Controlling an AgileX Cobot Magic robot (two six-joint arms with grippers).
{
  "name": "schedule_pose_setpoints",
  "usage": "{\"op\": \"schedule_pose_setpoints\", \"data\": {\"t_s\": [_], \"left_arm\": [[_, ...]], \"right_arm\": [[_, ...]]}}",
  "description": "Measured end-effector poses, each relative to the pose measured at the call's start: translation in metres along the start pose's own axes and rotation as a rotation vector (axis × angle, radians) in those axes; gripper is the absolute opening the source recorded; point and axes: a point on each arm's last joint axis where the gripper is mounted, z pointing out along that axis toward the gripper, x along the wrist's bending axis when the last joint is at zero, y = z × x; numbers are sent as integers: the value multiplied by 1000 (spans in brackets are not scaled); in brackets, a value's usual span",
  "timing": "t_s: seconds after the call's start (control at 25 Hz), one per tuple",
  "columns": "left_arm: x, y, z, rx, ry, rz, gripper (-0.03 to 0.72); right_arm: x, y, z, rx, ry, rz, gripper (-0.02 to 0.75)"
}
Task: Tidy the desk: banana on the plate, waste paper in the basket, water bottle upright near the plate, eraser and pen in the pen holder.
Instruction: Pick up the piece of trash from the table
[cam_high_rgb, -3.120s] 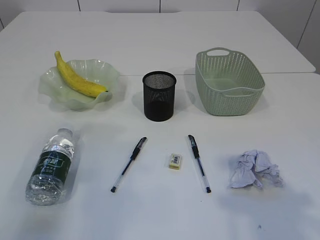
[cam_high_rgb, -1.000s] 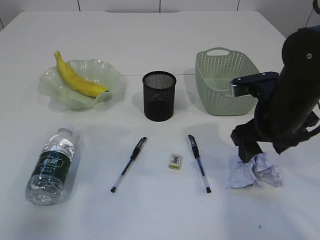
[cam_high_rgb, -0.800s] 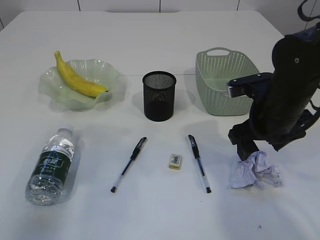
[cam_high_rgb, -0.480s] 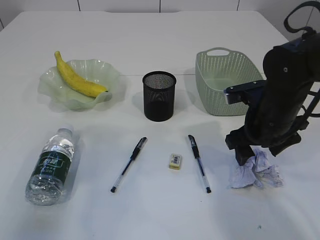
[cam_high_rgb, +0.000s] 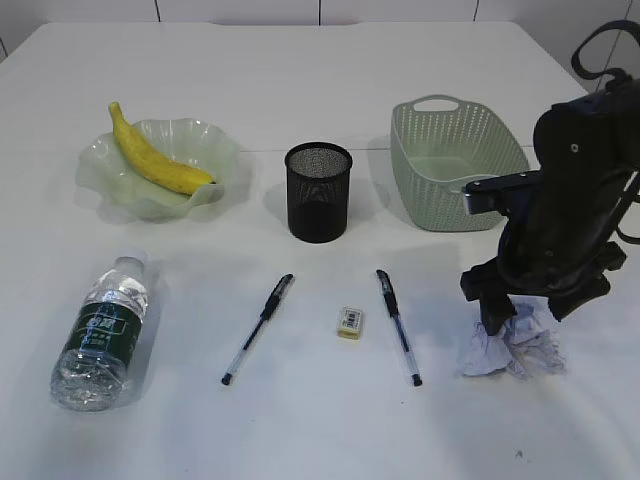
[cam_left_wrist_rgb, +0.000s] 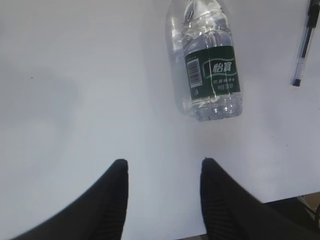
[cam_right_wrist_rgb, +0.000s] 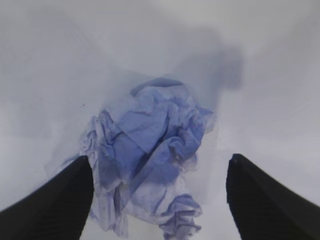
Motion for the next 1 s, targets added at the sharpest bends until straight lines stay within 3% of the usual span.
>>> {"op": "schedule_pose_setpoints", "data": {"t_s": [0.4,0.52,0.76,0.88,1.0], "left_arm": [[0,0,0,0,0,0,331],[0,1,0,-6,0,0,331],[0,1,0,-13,0,0,331],[0,1,0,-13,0,0,331],[0,1,0,-16,0,0,331]], "right_arm": [[5,0,15,36,29,21,589],[5,1,15,32,31,22,489],[5,1,15,33,31,22,153],[5,1,15,33,31,22,70],[5,1,15,35,31,18,57]]}}
